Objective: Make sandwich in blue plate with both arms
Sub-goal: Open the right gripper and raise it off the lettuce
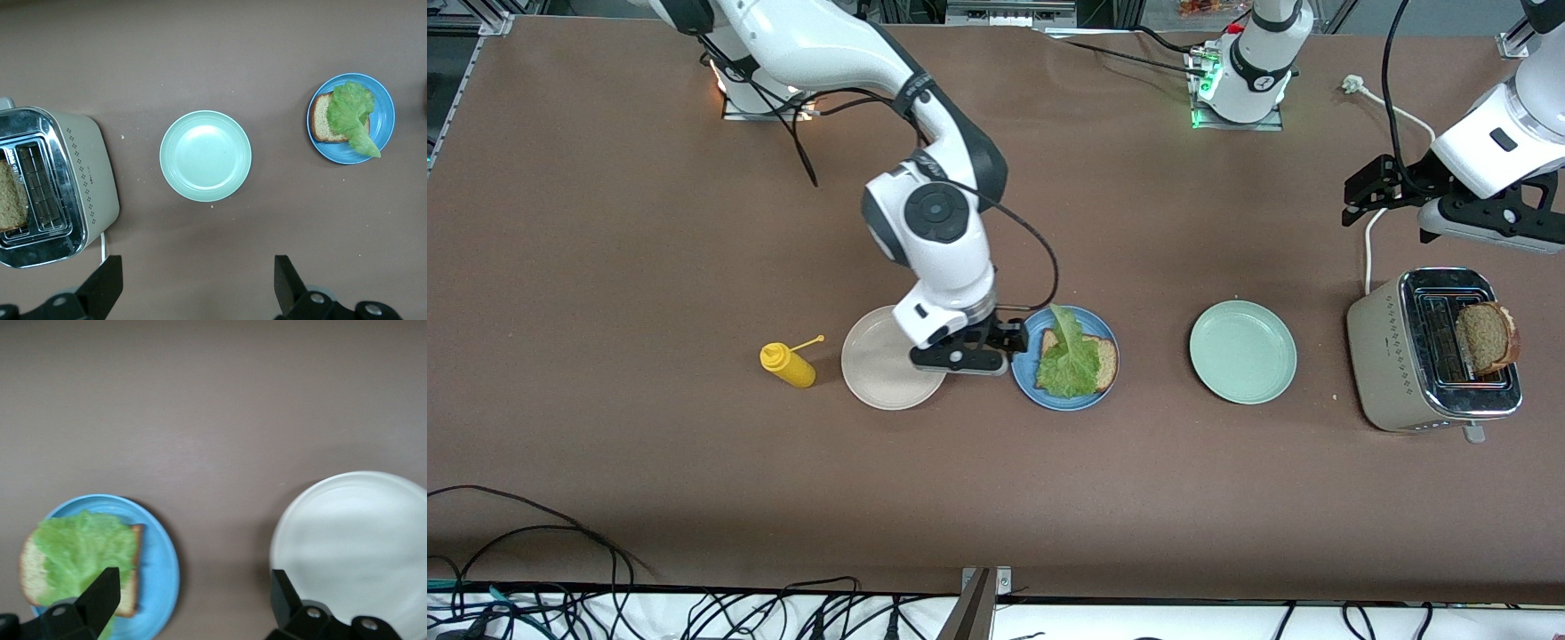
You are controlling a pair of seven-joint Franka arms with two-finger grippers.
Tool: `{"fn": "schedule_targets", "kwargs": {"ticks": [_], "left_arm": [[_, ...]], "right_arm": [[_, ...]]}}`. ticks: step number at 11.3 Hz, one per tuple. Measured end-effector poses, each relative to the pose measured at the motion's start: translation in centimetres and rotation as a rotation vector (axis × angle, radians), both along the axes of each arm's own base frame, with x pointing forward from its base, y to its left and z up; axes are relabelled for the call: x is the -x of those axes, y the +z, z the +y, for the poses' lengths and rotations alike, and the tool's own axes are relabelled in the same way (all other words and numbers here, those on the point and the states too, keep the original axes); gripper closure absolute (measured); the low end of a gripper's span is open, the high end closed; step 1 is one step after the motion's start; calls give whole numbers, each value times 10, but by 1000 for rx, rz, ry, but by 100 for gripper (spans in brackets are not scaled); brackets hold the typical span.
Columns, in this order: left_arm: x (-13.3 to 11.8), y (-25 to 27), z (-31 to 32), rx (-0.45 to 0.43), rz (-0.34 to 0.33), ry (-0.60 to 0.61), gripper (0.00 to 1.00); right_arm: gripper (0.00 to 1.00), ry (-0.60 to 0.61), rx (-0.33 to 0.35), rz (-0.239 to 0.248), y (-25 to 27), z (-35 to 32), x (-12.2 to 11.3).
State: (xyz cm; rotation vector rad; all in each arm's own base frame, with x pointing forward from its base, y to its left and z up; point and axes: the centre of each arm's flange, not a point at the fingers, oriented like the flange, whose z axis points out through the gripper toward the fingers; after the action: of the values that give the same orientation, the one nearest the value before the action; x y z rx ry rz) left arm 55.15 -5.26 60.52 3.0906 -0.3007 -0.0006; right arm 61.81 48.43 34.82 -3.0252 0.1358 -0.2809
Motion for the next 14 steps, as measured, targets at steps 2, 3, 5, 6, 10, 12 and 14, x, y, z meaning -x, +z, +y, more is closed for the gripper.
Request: {"fn": "schedule_targets", "kwargs": {"ticks": [2,3,5,6,10,12,14], "left_arm": [[0,0,0,0,0,0,0],[0,0,0,0,0,0,0],[0,0,0,0,0,-1,0],[0,0,0,0,0,-1,0],[0,-1,0,0,5,0,0],[0,-1,0,0,6,0,0],[0,-1,0,0,6,0,0]], "right_arm": [[0,84,44,32,19,-45,-12],[0,128,55,47,29,-69,-18],[0,206,59,88,48,-120,-26],[0,241,61,109,58,-143,-29],[0,420,61,165,90,-243,-48],[0,491,53,175,100,-280,-53],[0,560,56,174,111,-305,-54]]}}
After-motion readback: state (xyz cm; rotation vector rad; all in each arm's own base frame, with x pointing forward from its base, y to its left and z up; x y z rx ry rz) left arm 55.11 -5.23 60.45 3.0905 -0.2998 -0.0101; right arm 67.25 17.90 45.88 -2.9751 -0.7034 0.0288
